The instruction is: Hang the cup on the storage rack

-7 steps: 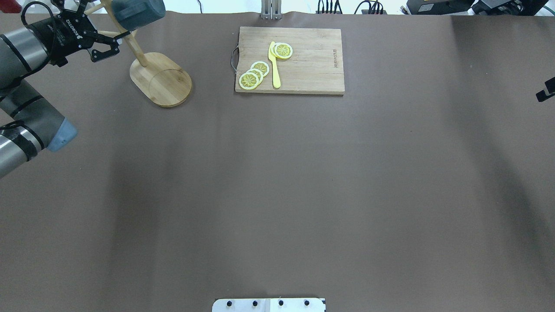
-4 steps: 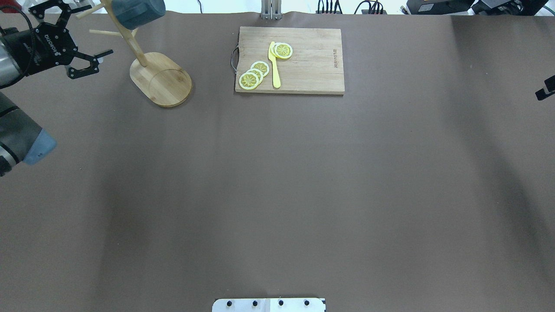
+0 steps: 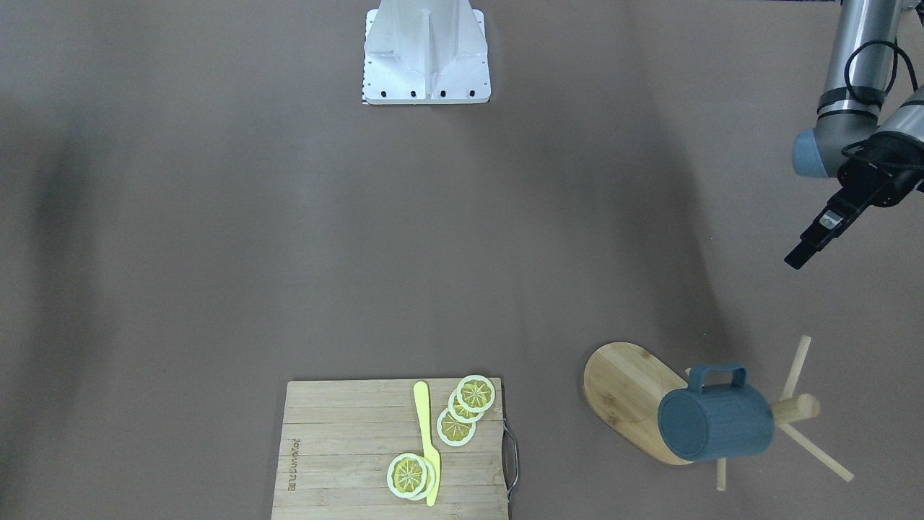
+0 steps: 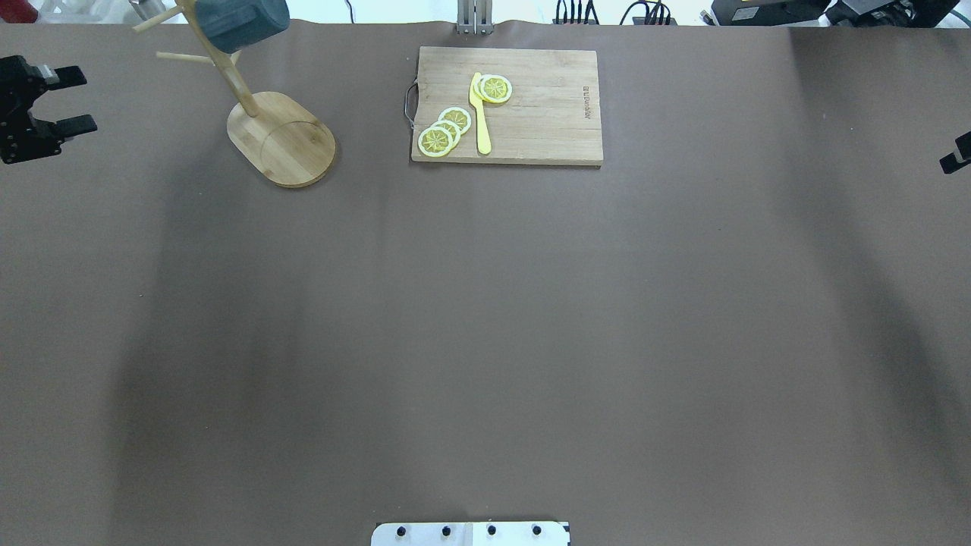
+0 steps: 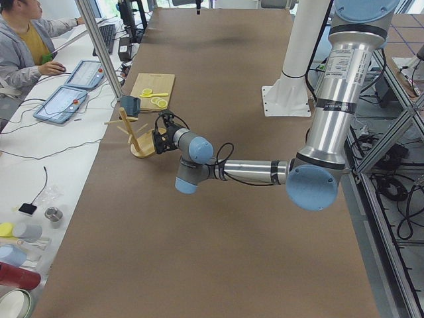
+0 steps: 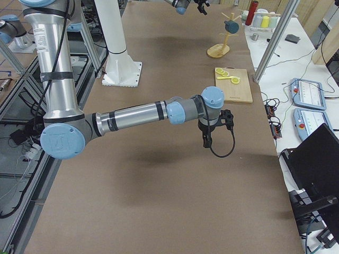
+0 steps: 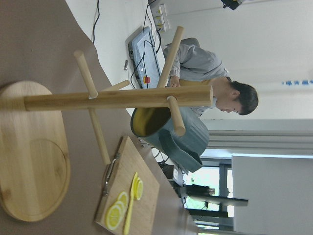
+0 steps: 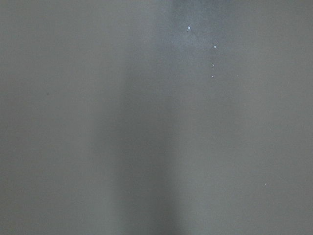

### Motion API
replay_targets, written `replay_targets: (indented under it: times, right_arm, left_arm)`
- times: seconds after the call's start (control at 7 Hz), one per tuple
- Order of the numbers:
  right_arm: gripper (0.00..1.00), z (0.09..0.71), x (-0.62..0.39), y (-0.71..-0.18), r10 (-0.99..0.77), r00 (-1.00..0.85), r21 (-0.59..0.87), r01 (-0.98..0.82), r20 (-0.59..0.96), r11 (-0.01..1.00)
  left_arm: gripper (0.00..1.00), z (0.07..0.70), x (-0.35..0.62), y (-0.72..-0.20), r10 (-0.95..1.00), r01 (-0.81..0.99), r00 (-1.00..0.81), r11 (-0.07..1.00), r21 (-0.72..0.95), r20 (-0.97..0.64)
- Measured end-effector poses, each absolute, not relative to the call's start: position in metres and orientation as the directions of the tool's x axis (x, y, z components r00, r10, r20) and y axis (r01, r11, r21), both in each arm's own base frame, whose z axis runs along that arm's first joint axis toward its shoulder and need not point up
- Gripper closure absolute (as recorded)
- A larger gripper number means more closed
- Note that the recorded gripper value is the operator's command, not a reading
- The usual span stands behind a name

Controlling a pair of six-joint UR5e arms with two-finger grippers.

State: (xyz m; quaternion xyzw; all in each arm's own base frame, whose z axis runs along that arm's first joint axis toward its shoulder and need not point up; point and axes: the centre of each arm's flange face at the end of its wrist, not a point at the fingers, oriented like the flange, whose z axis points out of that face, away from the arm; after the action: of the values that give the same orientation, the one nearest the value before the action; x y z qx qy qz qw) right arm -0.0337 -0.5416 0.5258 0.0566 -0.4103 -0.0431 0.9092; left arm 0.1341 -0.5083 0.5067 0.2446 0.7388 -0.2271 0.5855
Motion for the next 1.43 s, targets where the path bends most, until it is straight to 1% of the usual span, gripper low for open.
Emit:
replay_targets:
  times: [0.14, 0.29, 0.57, 0.71, 0.86, 1.0, 1.14, 1.43]
  right_arm:
    - [0.00, 0.525, -0.031, -0.542, -0.126, 0.662, 0.143, 0.028, 0.739, 0.989]
    - [0.00, 0.524, -0.028, -0.543, -0.127, 0.664, 0.148, 0.024, 0.737, 0.989]
    - [0.00, 0.522, -0.023, -0.546, -0.130, 0.680, 0.162, 0.017, 0.722, 0.987]
    - [0.00, 0.524, -0.022, -0.547, -0.134, 0.695, 0.169, 0.018, 0.706, 0.985]
    - [0.00, 0.527, -0.020, -0.548, -0.140, 0.713, 0.177, 0.023, 0.687, 0.984]
    - [0.00, 0.532, -0.019, -0.548, -0.141, 0.724, 0.176, 0.027, 0.676, 0.984]
    - [0.00, 0.536, -0.018, -0.546, -0.139, 0.728, 0.172, 0.029, 0.672, 0.985]
    - [0.00, 0.542, -0.016, -0.542, -0.128, 0.729, 0.156, 0.028, 0.672, 0.987]
  left_arm:
    - [0.02, 0.524, 0.110, -0.505, 0.218, 0.676, -0.020, 0.722, 0.148, -0.976]
    - [0.02, 0.535, 0.084, -0.510, 0.280, 0.699, 0.126, 0.655, 0.285, -0.952]
    - [0.02, 0.548, 0.026, -0.531, 0.297, 0.679, 0.423, 0.522, 0.517, -0.856]
    - [0.02, 0.552, -0.003, -0.543, 0.247, 0.649, 0.526, 0.501, 0.572, -0.814]
    - [0.02, 0.552, -0.022, -0.554, 0.190, 0.612, 0.599, 0.518, 0.598, -0.778]
    - [0.02, 0.548, -0.031, -0.564, 0.147, 0.565, 0.649, 0.564, 0.603, -0.746]
    - [0.02, 0.536, -0.040, -0.571, 0.108, 0.515, 0.671, 0.644, 0.566, -0.734]
    - [0.02, 0.515, -0.057, -0.574, 0.129, 0.352, 0.698, 0.794, 0.495, -0.704]
